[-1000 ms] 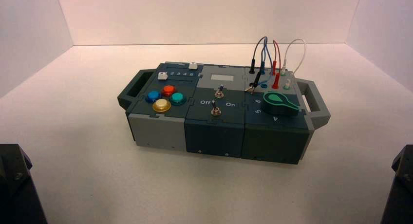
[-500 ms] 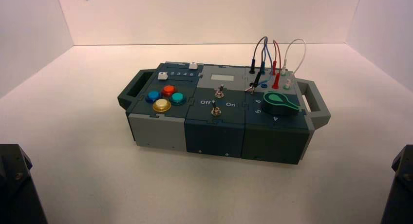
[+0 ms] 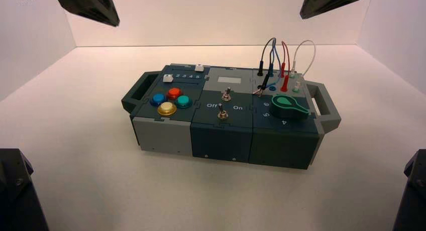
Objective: Move the bottom slider to position 2.
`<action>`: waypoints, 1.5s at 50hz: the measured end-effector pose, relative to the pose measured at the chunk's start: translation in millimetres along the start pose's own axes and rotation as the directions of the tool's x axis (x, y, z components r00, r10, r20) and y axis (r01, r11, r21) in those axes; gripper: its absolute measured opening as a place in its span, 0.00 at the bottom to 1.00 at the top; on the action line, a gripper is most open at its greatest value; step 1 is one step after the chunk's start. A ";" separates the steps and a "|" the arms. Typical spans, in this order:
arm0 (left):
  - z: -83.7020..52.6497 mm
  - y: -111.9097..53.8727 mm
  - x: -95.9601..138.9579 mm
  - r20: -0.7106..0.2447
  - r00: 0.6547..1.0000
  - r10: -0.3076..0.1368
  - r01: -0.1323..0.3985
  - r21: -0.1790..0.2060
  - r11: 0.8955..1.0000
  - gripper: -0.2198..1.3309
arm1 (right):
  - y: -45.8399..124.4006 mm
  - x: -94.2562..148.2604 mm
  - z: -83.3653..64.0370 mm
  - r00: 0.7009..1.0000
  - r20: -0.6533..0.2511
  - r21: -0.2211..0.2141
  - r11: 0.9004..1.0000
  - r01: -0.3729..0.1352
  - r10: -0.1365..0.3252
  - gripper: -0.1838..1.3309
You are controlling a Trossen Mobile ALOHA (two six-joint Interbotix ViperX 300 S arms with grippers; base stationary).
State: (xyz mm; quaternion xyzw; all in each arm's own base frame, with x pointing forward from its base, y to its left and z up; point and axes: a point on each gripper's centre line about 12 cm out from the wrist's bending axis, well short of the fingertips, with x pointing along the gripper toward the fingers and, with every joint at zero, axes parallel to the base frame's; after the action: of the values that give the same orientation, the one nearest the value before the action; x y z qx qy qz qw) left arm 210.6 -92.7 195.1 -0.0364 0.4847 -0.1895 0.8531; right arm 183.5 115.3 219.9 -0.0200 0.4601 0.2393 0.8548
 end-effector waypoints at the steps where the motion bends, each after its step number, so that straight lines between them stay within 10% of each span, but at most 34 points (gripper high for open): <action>1: -0.4 -0.4 1.5 -0.005 1.000 -0.001 0.001 0.000 1.000 0.03 | 1.5 0.1 -0.3 1.000 -0.001 -0.002 1.000 -0.005 0.005 0.03; 28: 0.9 -0.8 41.7 -0.076 0.997 0.013 -0.013 -0.002 1.000 0.03 | 26.2 3.3 -0.6 0.996 0.007 -0.044 0.995 -0.089 0.090 0.03; 75: 6.7 -2.9 98.6 -0.181 0.983 0.035 -0.033 0.017 0.999 0.03 | 28.5 34.2 1.2 0.995 -0.067 -0.040 0.996 -0.077 0.075 0.03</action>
State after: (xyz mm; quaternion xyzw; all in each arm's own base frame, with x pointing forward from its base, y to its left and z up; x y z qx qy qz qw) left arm 260.5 -131.6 119.1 -0.0046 0.5595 -0.1808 0.8089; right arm 188.1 154.2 198.7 -0.0285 0.4830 0.2805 0.8290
